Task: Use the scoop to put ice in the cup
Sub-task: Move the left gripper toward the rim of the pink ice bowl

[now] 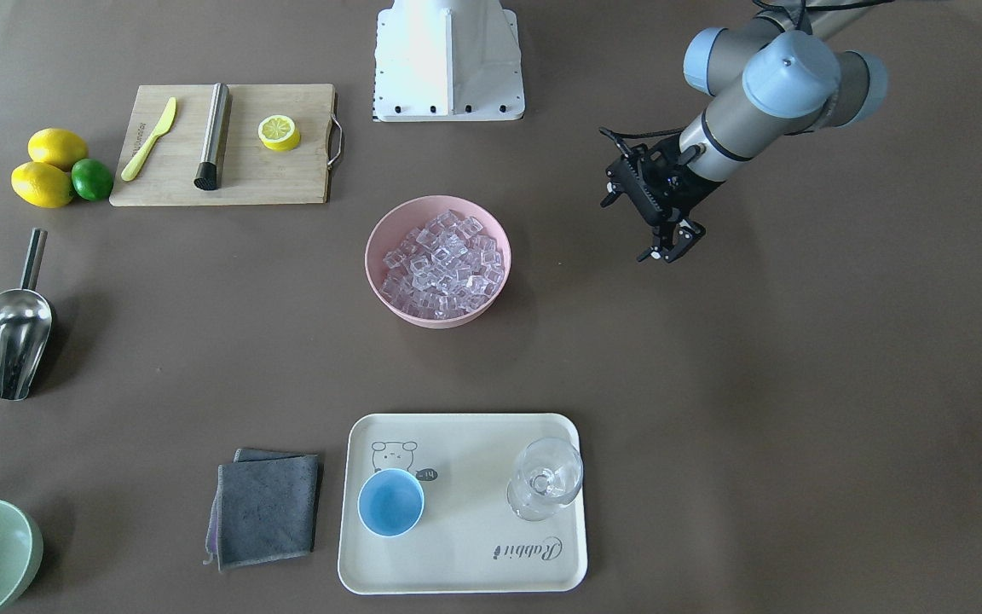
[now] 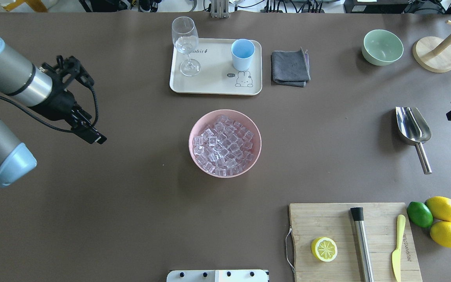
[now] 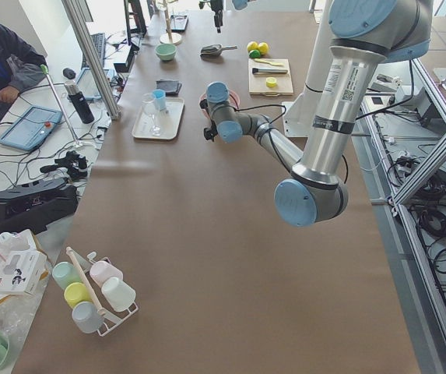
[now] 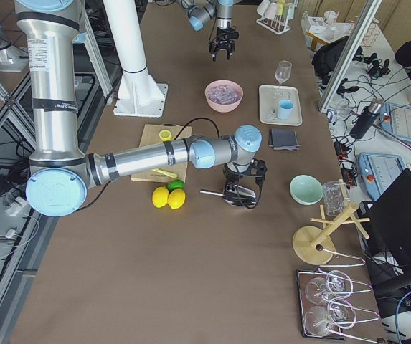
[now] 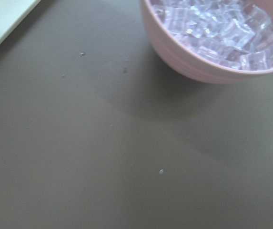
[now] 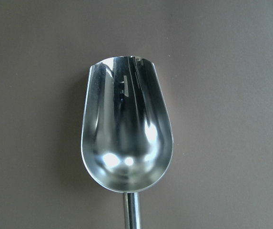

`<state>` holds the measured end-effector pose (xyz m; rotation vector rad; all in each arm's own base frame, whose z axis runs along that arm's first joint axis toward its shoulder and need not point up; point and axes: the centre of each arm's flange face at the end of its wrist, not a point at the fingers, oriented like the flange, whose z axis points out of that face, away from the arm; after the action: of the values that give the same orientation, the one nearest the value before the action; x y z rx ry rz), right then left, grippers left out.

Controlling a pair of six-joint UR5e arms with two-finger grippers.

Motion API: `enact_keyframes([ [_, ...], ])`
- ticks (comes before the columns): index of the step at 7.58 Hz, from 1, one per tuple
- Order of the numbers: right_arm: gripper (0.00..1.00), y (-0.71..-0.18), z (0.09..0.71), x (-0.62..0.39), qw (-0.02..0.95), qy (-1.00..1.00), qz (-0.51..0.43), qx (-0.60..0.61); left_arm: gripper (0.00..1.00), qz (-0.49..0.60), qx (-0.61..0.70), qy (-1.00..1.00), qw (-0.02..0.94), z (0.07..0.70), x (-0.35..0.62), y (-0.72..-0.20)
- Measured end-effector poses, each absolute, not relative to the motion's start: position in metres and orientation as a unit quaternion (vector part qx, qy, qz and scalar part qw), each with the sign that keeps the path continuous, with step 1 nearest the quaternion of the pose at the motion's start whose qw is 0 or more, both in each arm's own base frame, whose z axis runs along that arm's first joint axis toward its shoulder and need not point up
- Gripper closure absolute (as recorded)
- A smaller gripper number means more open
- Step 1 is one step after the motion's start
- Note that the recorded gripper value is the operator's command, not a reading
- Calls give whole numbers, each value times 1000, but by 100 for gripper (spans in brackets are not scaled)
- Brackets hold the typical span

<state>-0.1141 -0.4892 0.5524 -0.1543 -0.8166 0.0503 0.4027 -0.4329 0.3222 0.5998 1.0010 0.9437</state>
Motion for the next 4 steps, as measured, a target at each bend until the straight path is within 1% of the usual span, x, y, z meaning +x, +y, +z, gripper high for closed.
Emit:
enact_keyframes([
  [2,0,-477,569,-152,917,-391,36,-67,2,443,340,450,697,317,444,-401],
  [4,0,-460,593,-178,917,-393,37,-62,2,444,394,470,653,331,464,-399],
])
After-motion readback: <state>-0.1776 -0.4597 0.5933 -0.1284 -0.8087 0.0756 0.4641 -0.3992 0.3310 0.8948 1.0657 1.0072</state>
